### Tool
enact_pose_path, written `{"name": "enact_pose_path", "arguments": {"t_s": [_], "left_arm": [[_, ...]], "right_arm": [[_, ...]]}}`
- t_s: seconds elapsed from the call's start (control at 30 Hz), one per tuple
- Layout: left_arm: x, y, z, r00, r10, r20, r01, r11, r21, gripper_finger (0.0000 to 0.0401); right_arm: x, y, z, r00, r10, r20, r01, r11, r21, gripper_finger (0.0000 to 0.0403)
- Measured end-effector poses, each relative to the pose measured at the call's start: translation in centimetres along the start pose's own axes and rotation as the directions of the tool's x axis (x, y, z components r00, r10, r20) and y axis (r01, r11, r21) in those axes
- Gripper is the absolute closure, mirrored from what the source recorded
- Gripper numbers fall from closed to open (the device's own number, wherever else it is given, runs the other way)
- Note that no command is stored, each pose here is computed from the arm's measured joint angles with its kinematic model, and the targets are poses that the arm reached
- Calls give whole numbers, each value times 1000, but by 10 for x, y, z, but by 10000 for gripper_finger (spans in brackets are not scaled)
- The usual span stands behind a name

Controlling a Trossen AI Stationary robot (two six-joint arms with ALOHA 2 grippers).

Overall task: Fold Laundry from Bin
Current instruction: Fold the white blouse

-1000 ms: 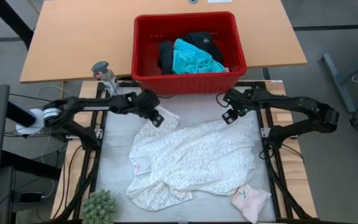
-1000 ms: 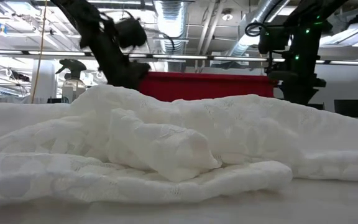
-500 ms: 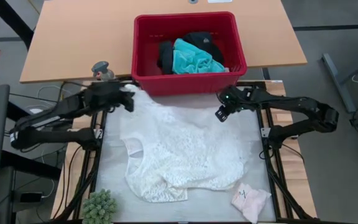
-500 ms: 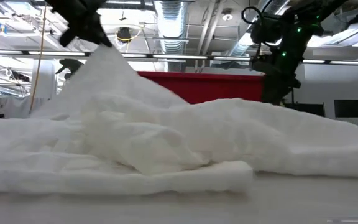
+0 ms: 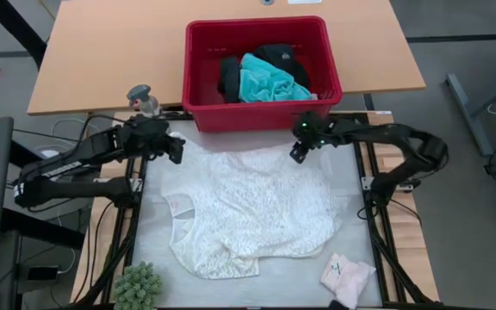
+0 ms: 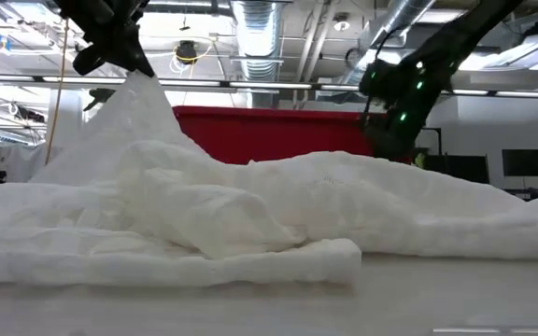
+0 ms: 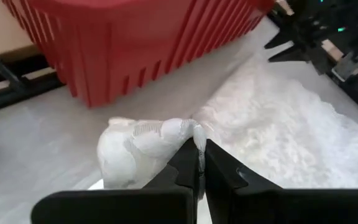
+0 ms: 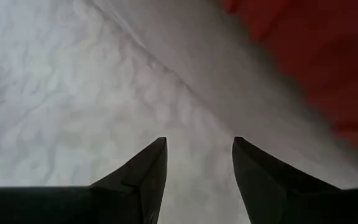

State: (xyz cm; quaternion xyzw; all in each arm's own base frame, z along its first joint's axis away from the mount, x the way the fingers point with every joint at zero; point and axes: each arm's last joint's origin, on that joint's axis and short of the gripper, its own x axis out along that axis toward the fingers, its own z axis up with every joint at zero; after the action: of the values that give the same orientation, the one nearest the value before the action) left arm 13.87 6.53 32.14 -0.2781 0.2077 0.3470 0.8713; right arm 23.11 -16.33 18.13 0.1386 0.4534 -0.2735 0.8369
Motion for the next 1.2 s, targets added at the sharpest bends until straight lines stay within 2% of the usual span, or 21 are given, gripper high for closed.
{"name": "enact_pose_path", "arguments": {"t_s": [0.17,0.33,0.4,0.47,0.53,0.6,0.67,0.77,0.9,1.0,1.1,1.2], "left_arm": [[2,0,-1,1000,-10,-24,10,1000,5,401],[2,0,-1,1000,-7,-19,7,1000,5,401],[2,-1,-1,1000,-10,-22,10,1000,5,401],[5,-1,-1,999,-6,-32,7,1000,8,401],[8,-2,-1,999,1,-41,0,1000,19,401],[10,-2,-1,999,7,-41,-5,999,46,401],[12,-3,0,999,17,-32,-15,998,64,401],[12,-4,3,1000,8,3,-9,997,71,401],[-1,-11,16,998,-30,46,27,997,66,401],[-13,-17,26,995,-63,72,57,994,92,401],[-25,-21,31,996,-43,80,35,994,104,401],[-38,-27,35,994,-100,52,94,990,108,401]], "right_arm": [[31,-6,-4,996,24,-86,-22,1000,22,197],[47,-18,-5,992,25,-124,-17,998,67,197],[51,-21,-4,989,56,-135,-43,994,99,203],[53,-23,-2,987,88,-133,-72,990,125,229],[52,-24,0,987,90,-135,-72,988,136,279],[49,-24,4,987,89,-135,-70,988,140,348],[45,-23,6,988,80,-133,-61,989,138,379],[28,-23,12,991,30,-130,-13,991,132,379],[-11,-22,20,994,-43,-104,58,988,143,379],[-43,-17,16,993,-58,-103,75,983,169,379],[-78,-11,9,992,-93,-88,109,973,205,379],[-113,4,-3,996,-71,-52,81,970,231,379]]}}
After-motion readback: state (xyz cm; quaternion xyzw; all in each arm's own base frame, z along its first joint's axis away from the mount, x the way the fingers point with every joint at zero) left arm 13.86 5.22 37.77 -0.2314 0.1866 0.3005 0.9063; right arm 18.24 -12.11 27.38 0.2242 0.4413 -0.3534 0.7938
